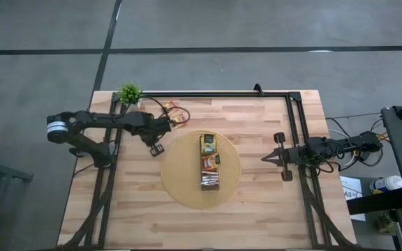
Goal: Pick & Place Tea
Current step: Put the orange tea bag into the middle section of the wooden organizer
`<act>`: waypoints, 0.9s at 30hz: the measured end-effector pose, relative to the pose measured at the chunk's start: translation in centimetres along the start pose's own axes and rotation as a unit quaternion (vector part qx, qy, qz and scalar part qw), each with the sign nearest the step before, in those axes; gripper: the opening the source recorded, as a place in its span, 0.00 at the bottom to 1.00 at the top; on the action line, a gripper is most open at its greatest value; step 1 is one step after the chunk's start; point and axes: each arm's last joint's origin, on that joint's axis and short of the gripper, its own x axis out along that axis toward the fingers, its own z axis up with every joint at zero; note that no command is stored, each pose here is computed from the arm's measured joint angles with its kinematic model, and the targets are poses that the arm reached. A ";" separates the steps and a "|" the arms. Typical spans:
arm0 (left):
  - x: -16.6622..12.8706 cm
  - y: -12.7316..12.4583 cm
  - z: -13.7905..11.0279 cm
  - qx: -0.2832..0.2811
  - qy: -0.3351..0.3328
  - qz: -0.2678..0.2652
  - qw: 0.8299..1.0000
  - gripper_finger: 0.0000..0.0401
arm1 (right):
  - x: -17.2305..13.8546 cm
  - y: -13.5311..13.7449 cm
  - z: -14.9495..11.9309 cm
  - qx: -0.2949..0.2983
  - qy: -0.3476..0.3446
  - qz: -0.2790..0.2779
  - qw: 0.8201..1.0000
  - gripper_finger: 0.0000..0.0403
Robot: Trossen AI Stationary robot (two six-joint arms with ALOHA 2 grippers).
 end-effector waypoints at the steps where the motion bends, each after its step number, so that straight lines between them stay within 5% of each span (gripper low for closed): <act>1: -0.5 -0.3 0.4 0.020 -0.016 0.004 1.000 0.00 | 0.0 0.0 0.0 0.000 0.000 0.000 1.000 0.02; 5: -2.3 -1.6 2.2 0.118 -0.081 0.022 0.989 0.00 | 0.0 0.0 0.0 0.000 0.000 0.000 1.000 0.02; 9: -3.7 -3.5 4.1 0.222 -0.153 0.063 0.961 0.00 | 0.0 0.0 0.0 0.000 0.000 0.000 1.000 0.02; 16: -4.1 -7.4 6.3 0.437 -0.237 0.109 0.861 0.00 | 0.0 0.0 0.0 0.000 0.000 0.000 1.000 0.02; 27: -2.6 -11.9 7.6 0.606 -0.267 0.134 0.738 0.00 | 0.0 0.0 0.0 0.000 0.000 0.000 1.000 0.02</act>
